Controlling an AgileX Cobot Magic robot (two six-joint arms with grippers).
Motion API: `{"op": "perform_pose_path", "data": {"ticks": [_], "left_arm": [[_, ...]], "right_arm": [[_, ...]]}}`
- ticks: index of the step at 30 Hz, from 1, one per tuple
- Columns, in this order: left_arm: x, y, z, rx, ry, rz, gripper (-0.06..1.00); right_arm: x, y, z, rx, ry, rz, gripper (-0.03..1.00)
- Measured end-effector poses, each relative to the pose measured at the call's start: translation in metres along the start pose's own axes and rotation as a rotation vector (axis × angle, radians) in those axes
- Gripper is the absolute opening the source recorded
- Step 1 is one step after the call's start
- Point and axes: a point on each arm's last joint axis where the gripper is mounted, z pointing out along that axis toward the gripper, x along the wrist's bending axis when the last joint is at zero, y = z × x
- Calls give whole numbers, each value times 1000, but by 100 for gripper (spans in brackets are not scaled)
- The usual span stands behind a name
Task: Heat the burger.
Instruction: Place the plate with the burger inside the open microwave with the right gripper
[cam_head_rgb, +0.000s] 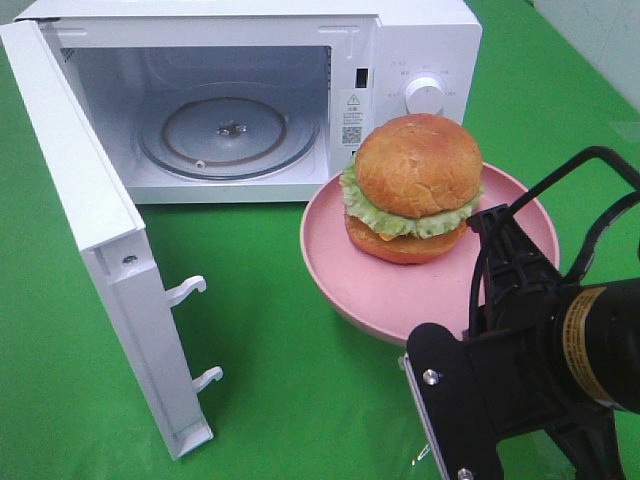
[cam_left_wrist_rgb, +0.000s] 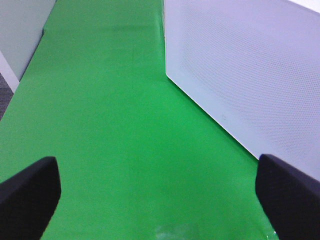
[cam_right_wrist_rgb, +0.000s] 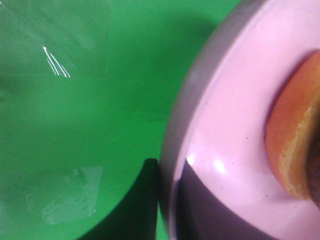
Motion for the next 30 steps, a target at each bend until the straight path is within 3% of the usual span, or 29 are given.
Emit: {"op": "perform_pose_path", "data": {"ticks": [9,20,30], "left_arm": [[0,0,0,0,0,0,98],[0,0,0,0,0,0,98],[0,0,0,0,0,0,98]], "right_arm": [[-2,3,1,-51,-14,-189,7],[-19,-26,10,-40,57,-220,7],[-42,-35,8,-92,21,-195,7]]}}
